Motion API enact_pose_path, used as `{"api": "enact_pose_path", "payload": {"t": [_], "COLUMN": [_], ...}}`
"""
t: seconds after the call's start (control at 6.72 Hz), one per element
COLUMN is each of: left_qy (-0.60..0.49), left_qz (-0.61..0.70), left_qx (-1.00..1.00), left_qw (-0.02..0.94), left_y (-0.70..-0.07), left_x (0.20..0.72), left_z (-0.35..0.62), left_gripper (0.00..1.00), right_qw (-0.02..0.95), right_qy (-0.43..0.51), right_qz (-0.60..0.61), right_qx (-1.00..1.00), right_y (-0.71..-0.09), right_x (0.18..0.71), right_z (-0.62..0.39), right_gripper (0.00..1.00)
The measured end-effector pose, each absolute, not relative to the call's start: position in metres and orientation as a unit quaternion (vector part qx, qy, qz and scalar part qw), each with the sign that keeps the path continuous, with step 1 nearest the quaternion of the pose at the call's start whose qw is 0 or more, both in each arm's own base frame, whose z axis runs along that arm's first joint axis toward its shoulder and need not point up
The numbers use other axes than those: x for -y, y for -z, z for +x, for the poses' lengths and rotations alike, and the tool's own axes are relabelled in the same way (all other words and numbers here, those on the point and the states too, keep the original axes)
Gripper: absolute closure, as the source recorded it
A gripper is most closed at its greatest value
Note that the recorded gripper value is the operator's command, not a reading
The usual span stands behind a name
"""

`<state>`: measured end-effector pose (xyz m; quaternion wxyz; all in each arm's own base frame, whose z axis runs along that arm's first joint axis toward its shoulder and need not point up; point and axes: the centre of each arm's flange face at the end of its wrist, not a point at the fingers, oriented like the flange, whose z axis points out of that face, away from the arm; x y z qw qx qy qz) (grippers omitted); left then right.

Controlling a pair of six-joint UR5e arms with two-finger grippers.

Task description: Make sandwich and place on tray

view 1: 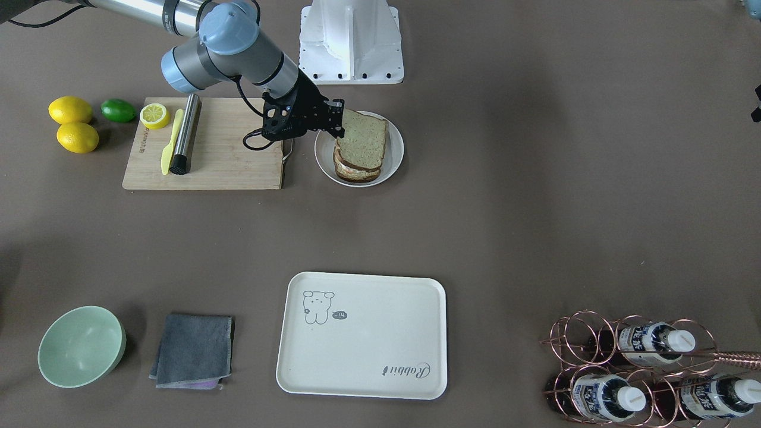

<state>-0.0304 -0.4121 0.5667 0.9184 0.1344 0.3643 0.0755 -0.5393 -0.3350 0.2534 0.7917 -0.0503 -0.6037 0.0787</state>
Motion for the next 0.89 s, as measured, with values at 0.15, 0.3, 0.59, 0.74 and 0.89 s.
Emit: {"api": "enact_pose_path", "payload": {"t": [0.15,0.3,0.59,0.74,0.89], "left_qy": [-0.075,-0.076,-0.074,-0.060,-0.038], "left_qz": [0.134,0.135,0.134,0.129,0.122], "left_qx": [-0.364,-0.365,-0.366,-0.376,-0.391], "left_qw": [0.918,0.918,0.918,0.915,0.911], "left_y": [-0.567,-0.566,-0.566,-0.560,-0.550], "left_x": [0.412,0.412,0.413,0.414,0.416], "left_z": [-0.030,-0.030,-0.030,-0.028,-0.024], "left_gripper": [0.02,0.02,0.02,0.02,0.02], "right_qw": [0.793,0.793,0.794,0.796,0.801], "right_qy": [-0.086,-0.094,-0.103,-0.113,-0.125], "right_qz": [-0.051,-0.053,-0.051,-0.047,-0.044], "right_qx": [0.602,0.600,0.597,0.593,0.584], "right_y": [-0.255,-0.256,-0.260,-0.272,-0.293], "right_x": [0.336,0.337,0.345,0.356,0.366], "right_z": [-0.541,-0.543,-0.534,-0.513,-0.482], "right_gripper": [0.00,0.00,0.00,0.00,0.00]}}
